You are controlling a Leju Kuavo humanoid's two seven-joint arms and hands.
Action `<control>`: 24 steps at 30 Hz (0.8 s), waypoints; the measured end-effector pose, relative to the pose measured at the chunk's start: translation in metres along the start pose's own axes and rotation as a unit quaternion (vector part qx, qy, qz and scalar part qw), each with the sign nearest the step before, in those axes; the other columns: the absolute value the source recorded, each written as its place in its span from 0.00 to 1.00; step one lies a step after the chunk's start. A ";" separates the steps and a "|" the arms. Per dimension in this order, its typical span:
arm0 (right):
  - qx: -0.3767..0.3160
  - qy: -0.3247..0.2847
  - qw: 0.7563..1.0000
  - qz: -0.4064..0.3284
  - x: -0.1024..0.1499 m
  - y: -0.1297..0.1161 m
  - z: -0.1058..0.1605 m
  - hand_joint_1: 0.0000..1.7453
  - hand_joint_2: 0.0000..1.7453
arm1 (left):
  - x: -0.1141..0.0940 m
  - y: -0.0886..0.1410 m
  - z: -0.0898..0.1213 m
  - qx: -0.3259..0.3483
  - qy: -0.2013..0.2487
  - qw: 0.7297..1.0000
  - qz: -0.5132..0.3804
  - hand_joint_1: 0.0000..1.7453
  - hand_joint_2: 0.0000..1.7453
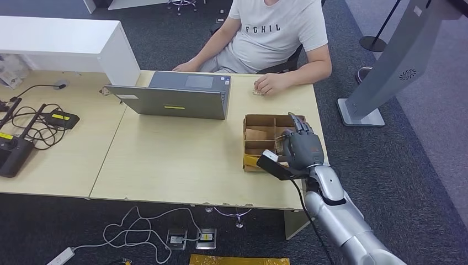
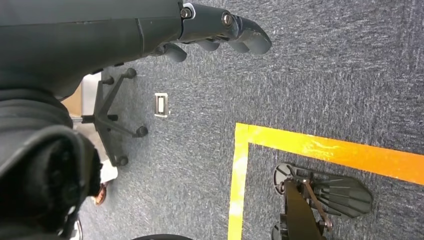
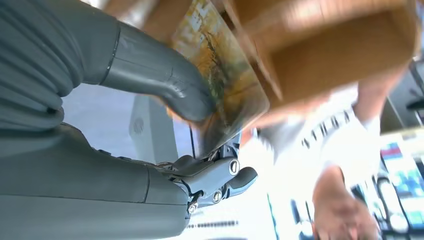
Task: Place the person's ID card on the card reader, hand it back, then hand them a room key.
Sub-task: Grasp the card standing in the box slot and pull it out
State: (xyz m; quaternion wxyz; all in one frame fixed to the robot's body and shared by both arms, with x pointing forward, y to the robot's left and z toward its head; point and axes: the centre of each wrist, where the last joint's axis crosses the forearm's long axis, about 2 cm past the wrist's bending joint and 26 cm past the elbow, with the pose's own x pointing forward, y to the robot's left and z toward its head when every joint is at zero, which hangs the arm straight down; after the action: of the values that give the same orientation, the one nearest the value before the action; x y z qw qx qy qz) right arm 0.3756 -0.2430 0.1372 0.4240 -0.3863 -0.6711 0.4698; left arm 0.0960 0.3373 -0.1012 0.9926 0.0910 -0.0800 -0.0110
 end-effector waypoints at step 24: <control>-0.146 -0.037 0.986 0.068 -0.016 -0.087 -0.043 1.00 1.00 | 0.003 0.000 0.000 -0.002 0.003 1.000 -0.009 0.00 0.00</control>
State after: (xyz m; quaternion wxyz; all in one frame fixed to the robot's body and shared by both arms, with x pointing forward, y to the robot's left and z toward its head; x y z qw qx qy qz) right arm 0.4107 -0.2669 0.2258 0.3053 -0.4708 -0.7199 0.4086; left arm 0.0991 0.3373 -0.1005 0.9928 0.0898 -0.0765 -0.0200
